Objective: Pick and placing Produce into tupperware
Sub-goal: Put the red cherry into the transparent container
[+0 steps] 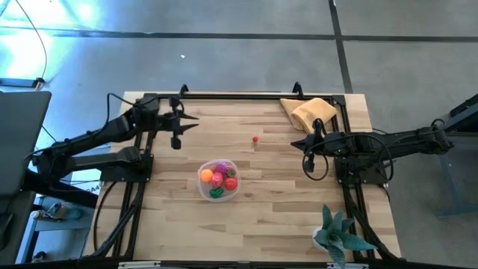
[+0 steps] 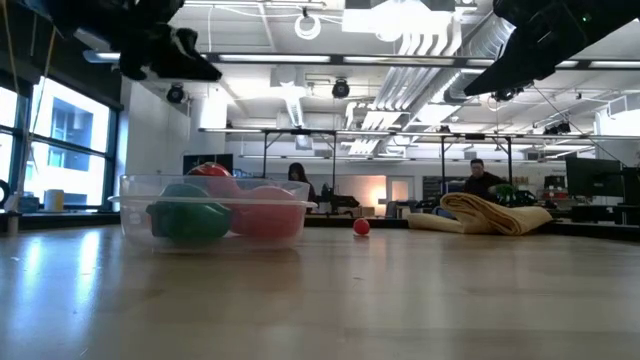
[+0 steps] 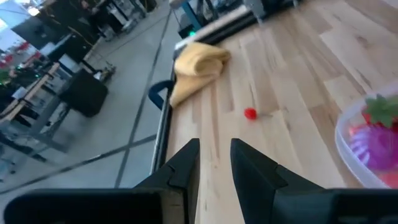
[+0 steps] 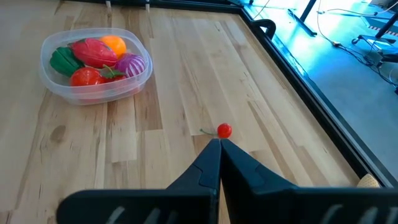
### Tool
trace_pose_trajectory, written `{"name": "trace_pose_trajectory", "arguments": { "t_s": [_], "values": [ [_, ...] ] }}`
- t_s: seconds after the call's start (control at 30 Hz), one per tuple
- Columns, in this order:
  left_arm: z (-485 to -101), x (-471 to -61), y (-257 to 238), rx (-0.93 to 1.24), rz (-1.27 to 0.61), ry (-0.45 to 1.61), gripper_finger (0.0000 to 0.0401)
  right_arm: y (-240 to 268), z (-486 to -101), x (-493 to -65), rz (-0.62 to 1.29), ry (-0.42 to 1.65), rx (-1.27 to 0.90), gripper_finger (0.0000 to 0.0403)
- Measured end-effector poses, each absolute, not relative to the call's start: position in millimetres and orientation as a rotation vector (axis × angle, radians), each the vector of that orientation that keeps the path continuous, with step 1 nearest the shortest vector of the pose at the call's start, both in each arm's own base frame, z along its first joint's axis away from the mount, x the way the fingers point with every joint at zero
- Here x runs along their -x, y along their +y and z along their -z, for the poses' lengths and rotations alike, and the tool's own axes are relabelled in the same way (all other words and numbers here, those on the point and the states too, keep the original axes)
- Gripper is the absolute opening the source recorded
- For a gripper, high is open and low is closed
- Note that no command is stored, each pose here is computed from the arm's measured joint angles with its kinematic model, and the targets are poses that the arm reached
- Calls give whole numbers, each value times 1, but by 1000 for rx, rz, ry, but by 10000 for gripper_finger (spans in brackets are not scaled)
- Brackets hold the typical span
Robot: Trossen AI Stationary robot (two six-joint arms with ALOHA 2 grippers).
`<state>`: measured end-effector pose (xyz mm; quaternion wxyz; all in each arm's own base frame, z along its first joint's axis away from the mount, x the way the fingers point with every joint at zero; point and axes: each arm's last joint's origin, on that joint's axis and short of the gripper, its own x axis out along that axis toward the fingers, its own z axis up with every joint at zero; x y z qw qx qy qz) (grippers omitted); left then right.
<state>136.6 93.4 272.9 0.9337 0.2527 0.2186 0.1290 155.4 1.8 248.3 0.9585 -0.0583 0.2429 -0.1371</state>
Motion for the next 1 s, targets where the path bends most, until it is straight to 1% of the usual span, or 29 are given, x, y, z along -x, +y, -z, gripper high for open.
{"name": "trace_pose_trajectory", "arguments": {
  "t_s": [0.13, 0.3, 0.37, 0.47, 0.53, 0.63, 0.8, 1.0],
  "values": [
    [-258, -138, 93, -524, -210, 467, 79, 2, -248, -155, 278, 493, 118, 0],
    [-251, -141, 88, -539, 3, 392, 79, 2, -248, -155, 278, 492, 118, 0],
    [-252, -141, 88, -524, -4, 383, 79, 2, -248, -155, 278, 492, 118, 0],
    [-253, -141, 91, -514, -108, 421, 79, 2, -248, -155, 278, 493, 118, 0],
    [-252, -140, 92, -518, -137, 441, 79, 2, -248, -155, 278, 493, 118, 0],
    [-250, -139, 91, -505, -121, 461, 79, 2, -248, -155, 278, 492, 118, 0],
    [-246, -138, 87, -460, -26, 457, 79, 2, -248, -155, 278, 493, 118, 0],
    [-245, -138, 87, -453, -20, 464, 79, 2, -248, -155, 278, 493, 118, 0]
  ]
}}
